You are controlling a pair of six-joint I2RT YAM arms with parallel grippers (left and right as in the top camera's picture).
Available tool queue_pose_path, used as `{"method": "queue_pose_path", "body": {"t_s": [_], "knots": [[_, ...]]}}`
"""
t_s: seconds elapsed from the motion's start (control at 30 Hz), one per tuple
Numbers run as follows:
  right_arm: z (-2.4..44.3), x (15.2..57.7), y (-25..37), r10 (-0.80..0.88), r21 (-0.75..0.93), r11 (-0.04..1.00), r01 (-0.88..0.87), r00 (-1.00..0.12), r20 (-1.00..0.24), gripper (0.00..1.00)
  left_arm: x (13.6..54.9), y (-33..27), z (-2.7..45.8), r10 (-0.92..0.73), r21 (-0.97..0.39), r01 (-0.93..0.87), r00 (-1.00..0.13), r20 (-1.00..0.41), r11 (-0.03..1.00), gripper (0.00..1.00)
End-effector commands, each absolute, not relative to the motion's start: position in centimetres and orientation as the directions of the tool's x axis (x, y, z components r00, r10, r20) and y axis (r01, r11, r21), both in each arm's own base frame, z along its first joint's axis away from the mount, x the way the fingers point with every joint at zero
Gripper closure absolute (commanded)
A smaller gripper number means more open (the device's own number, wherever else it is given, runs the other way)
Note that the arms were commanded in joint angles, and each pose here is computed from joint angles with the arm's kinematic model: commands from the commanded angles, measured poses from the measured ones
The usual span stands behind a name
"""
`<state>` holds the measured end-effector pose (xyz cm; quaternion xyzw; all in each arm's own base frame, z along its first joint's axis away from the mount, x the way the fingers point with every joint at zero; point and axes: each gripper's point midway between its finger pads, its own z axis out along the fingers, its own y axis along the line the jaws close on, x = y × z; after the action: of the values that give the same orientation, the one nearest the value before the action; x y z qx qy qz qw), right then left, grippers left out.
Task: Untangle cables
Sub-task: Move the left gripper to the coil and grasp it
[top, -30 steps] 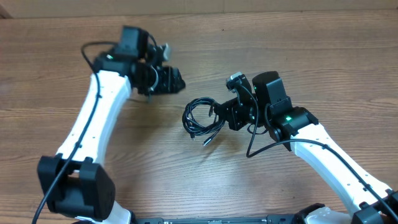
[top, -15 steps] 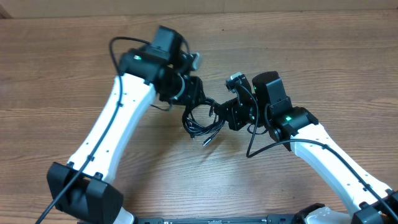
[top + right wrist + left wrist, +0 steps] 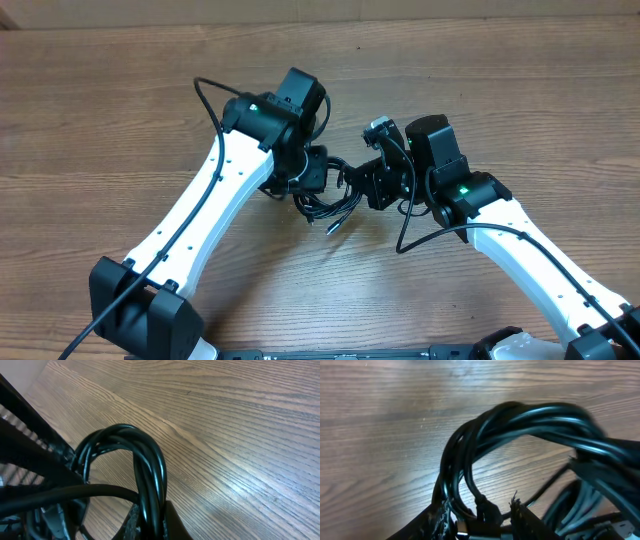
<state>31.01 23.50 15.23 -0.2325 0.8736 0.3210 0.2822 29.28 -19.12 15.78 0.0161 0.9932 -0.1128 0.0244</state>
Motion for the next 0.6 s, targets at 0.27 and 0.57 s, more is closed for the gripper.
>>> {"method": "queue_pose_path", "body": {"t_s": [0.27,0.57], "knots": [[16.1,31.2,23.9,-0.217,0.431,0.671,-0.603,-0.716,-0.664,0.96,28.0,-19.7,11.9,-0.033,-0.248,-0.035,-0.999,0.015,0.968,0.59],[16.6,30.3,24.7,-0.224,0.475,0.616,-0.629,-0.718,-0.659,0.96,28.7,-20.4,10.8,-0.045,-0.280,-0.041,-0.999,-0.009,0.959,0.56]]}}
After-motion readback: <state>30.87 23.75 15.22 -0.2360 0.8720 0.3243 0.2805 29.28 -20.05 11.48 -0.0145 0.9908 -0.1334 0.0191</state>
